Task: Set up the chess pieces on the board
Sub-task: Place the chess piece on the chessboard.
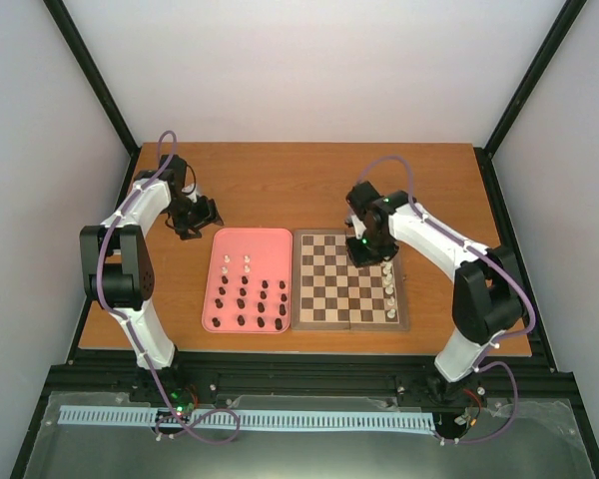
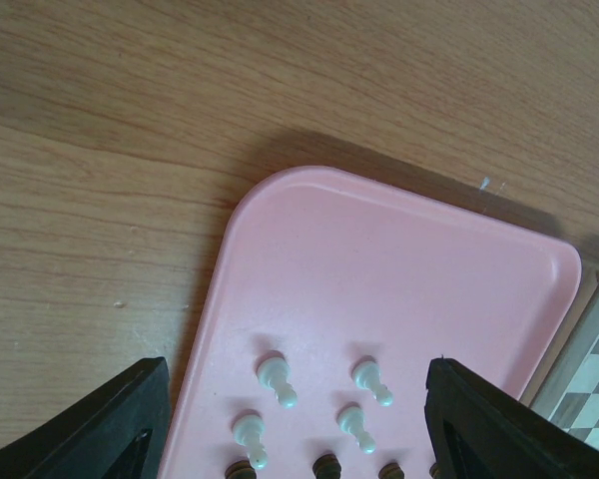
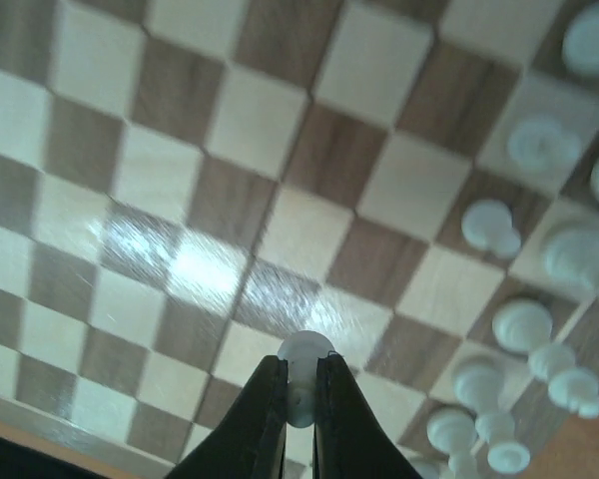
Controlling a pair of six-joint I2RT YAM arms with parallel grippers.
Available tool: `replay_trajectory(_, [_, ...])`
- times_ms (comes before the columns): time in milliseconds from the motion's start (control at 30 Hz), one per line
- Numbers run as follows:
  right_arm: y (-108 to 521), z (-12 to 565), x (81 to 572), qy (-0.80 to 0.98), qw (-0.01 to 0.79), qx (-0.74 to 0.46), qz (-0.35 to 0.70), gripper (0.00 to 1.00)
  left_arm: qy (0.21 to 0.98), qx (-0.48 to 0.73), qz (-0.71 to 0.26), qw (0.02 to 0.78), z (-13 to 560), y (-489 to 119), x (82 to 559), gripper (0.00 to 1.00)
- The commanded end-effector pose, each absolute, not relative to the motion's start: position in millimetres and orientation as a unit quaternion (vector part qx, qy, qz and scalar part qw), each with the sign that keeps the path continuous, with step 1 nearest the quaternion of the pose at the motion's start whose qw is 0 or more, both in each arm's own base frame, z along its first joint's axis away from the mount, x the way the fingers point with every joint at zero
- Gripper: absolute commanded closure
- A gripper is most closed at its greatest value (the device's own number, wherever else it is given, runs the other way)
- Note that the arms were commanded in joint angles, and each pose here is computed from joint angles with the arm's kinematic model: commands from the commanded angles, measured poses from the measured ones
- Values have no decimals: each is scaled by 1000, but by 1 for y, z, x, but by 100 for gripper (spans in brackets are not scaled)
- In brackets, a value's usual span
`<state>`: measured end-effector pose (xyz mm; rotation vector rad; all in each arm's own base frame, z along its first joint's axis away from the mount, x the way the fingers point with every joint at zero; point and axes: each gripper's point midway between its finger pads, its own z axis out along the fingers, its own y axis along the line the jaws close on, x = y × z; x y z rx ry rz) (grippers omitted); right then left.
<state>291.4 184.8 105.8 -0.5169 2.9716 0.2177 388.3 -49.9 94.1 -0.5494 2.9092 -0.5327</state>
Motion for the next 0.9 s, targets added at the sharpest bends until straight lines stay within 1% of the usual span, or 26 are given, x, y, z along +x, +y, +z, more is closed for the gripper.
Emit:
replay_trajectory(0, [172,99,283,984,63,-146,82,97,965,-173,-181,80,104,-52,392,21])
replay_trajectory(133, [158,85,280,987,55,-133,65,97,965,-172,-180,80,103,-52,392,21])
replay_trajectory(400, [135,72,292,993,48,-104,33,97,966,-173,-178,76,101,-51,392,21])
replay_trajectory(867, [130,59,298,994,30,-94,39,95,966,-172,-177,74,100,-51,392,21])
